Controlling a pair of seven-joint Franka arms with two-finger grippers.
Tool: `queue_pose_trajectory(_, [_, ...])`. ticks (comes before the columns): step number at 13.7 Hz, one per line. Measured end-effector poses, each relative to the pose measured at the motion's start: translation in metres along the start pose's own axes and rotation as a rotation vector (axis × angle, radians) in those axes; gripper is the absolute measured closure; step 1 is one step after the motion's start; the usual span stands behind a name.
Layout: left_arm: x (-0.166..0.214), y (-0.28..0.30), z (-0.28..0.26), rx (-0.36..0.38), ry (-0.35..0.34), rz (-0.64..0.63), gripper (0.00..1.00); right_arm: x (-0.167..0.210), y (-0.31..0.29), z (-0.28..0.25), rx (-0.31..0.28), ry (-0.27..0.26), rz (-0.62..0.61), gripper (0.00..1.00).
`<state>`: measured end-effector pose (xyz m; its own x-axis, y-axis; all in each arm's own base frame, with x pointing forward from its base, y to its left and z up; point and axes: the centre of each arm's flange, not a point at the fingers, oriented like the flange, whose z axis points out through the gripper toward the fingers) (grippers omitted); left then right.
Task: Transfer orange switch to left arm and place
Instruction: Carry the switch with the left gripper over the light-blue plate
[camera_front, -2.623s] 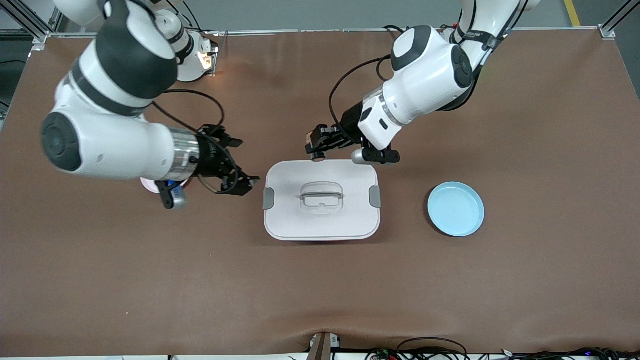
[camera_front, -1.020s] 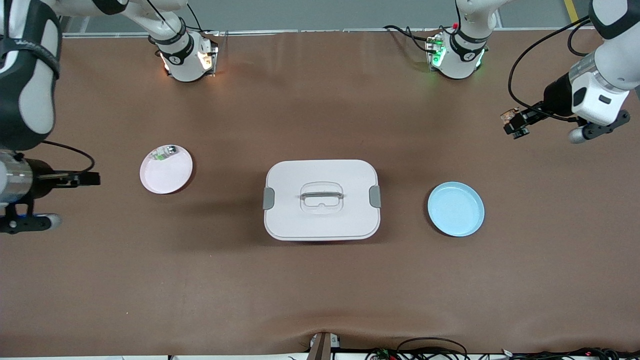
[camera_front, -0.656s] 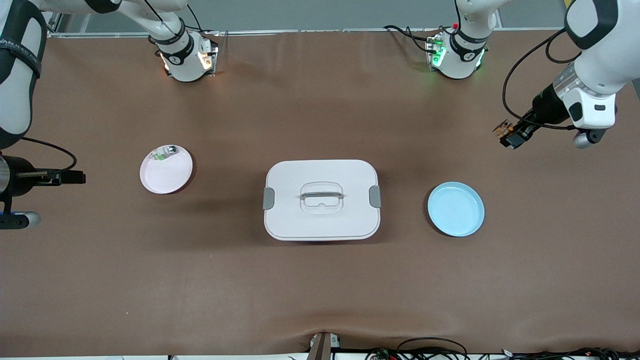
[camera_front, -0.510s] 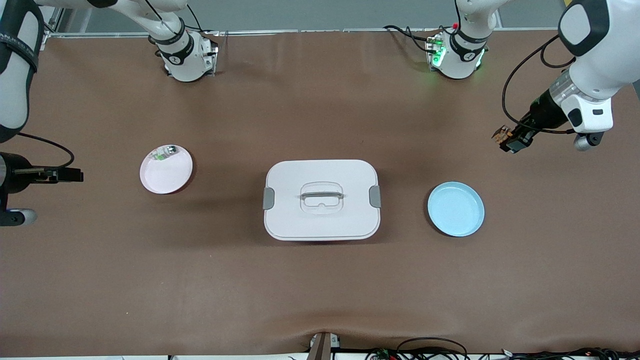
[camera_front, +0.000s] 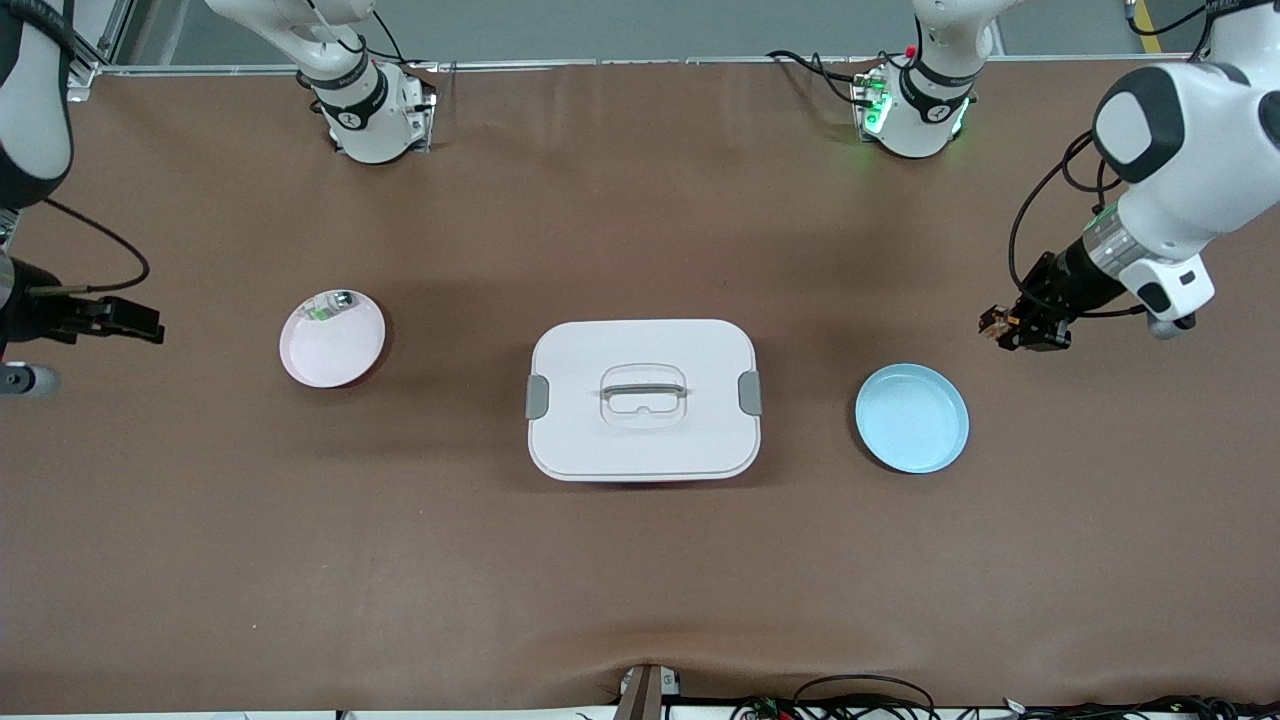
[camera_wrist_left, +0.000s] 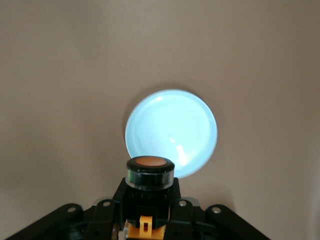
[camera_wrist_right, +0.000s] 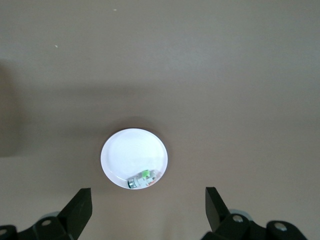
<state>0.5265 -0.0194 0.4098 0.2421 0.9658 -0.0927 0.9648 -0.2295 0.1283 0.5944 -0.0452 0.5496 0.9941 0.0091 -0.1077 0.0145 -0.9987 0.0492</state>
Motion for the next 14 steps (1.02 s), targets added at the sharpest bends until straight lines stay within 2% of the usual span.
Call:
queue_pose_trajectory(2, [-0.004, 0.007, 0.026, 0.025, 0.063, -0.083, 0.66, -0.014, 0.000, 0.004, 0.039, 0.009, 0.013, 0.00])
queue_pose_trajectory(4, [-0.013, 0.015, 0.056, 0.033, 0.097, -0.147, 0.66, -0.021, 0.007, 0.007, 0.080, 0.035, 0.038, 0.00])
queue_pose_trajectory(6, [-0.019, 0.018, 0.085, 0.049, 0.092, -0.163, 0.66, -0.027, 0.011, 0.014, 0.088, 0.058, 0.052, 0.00])
queue_pose_trajectory(11, [-0.029, 0.028, 0.132, 0.079, 0.039, -0.139, 0.66, -0.030, 0.011, 0.021, 0.089, 0.056, 0.053, 0.00])
queue_pose_trajectory(14, [-0.029, 0.037, 0.148, 0.082, 0.043, -0.130, 0.66, -0.030, 0.012, 0.012, 0.086, 0.086, 0.055, 0.00])
